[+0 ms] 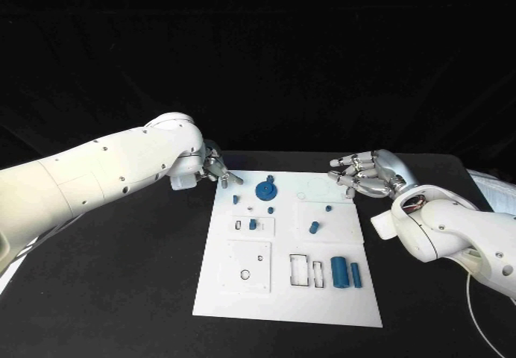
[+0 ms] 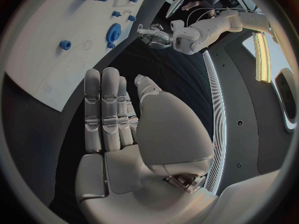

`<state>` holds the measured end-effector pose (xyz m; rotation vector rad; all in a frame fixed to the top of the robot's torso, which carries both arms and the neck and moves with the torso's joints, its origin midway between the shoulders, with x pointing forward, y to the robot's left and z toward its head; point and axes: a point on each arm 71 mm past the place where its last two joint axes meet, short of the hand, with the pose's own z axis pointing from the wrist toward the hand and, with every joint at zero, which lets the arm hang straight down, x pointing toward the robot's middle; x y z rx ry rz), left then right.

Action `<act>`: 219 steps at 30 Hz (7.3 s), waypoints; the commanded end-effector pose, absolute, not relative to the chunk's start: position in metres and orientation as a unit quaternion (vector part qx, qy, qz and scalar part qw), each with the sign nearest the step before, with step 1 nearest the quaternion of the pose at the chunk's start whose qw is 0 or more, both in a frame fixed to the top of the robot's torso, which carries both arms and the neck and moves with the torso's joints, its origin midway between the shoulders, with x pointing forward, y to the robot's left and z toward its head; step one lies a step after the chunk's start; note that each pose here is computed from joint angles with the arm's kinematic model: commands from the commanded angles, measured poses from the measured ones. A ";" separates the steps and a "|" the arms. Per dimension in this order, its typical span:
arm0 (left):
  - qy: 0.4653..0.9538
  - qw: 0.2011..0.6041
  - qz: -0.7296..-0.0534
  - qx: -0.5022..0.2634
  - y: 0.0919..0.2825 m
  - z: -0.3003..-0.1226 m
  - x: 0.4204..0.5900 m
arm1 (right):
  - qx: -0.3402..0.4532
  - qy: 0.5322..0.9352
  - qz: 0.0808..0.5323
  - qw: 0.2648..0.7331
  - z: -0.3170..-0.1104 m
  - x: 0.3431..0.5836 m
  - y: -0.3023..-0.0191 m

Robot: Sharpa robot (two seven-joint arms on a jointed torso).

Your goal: Assemble the parts on the task board

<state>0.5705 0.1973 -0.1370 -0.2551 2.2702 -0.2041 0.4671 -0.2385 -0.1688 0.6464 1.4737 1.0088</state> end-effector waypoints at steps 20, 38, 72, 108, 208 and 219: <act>0.923 0.374 -0.067 -0.068 0.187 -0.152 0.571 | 0.267 0.631 0.444 0.577 -0.168 0.465 -0.231; 0.928 0.360 -0.067 -0.066 0.183 -0.161 0.571 | 0.266 0.627 0.446 0.581 -0.167 0.465 -0.231; 0.931 0.350 -0.076 -0.064 0.179 -0.163 0.569 | 0.267 0.628 0.447 0.578 -0.168 0.466 -0.229; 0.901 0.398 -0.150 -0.084 0.195 -0.152 0.543 | 0.269 0.632 0.446 0.574 -0.169 0.466 -0.230; 0.922 0.365 -0.125 -0.006 0.171 -0.193 0.489 | 0.271 0.638 0.446 0.566 -0.174 0.463 -0.231; 0.921 0.371 -0.118 -0.003 0.170 -0.193 0.490 | 0.265 0.638 0.453 0.563 -0.173 0.462 -0.230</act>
